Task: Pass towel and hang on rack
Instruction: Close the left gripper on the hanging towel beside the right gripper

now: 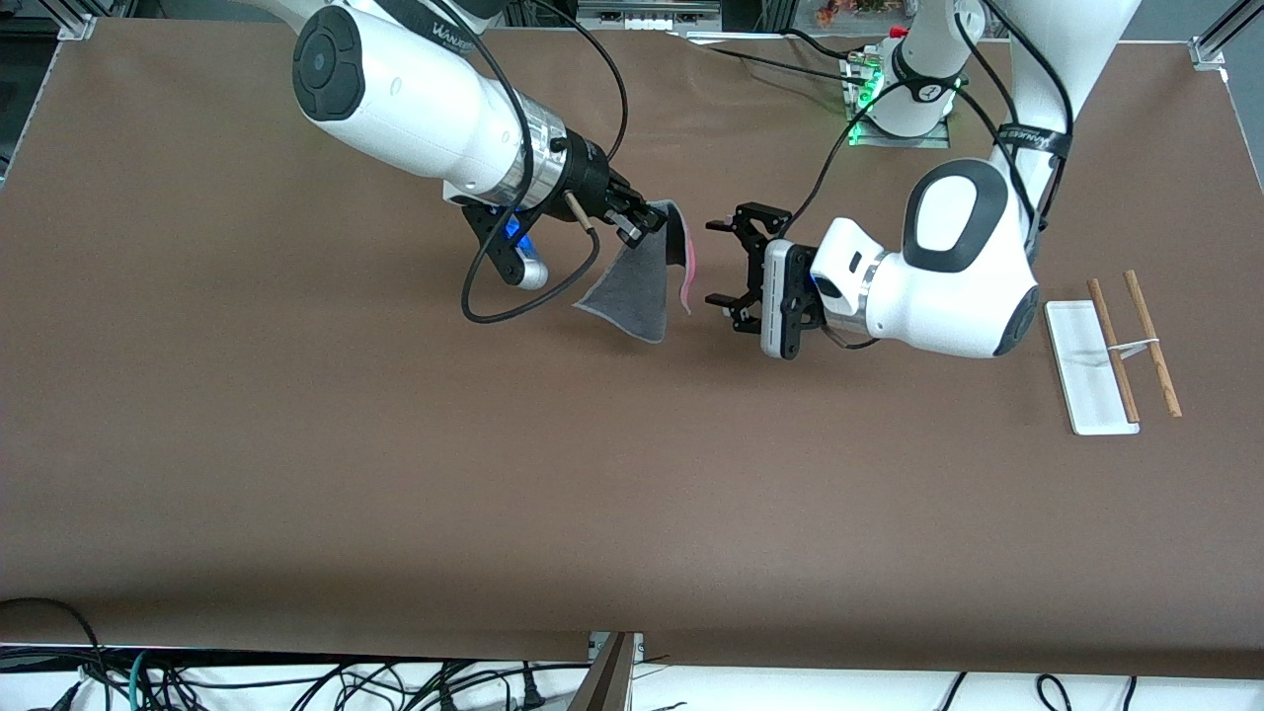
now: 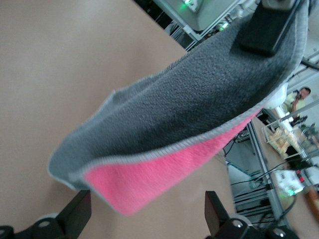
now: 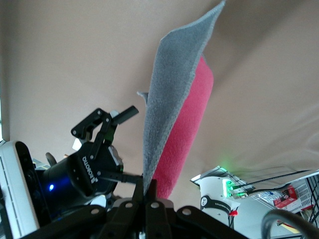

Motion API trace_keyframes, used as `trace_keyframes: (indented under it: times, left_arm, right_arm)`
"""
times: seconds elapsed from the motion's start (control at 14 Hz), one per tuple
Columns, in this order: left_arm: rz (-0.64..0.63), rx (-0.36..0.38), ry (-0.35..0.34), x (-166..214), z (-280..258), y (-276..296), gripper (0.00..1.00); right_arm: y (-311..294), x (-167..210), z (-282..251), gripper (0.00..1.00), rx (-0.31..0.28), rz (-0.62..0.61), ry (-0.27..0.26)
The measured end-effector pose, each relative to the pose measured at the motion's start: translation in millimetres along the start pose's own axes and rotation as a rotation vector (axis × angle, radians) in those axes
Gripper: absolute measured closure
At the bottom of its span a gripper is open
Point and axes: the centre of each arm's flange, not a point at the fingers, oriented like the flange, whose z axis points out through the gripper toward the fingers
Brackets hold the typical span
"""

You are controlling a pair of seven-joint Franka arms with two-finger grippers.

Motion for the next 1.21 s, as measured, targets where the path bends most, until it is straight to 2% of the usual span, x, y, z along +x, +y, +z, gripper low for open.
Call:
trace_keyframes:
  times: [0.21,0.71,0.93,1.21]
  left_arm:
    - [0.111,-0.002,0.023,-2,0,-5,0.0]
    - [0.244,-0.015,0.113,-15,16,-33,0.0]
    - [0.273,-0.019,0.119,-18,20,-38,0.02]
    - [0.388,-0.022,0.128,-15,27,-36,0.45]
  right_arm:
    - [0,-1,0,0.98,0.002,0.002,0.0]
    - [0,-1,0,0.98,0.003,0.003,0.0]
    - [0,-1,0,0.98,0.003,0.004,0.0]
    - [0,-1,0,0.98,0.004,0.004,0.0]
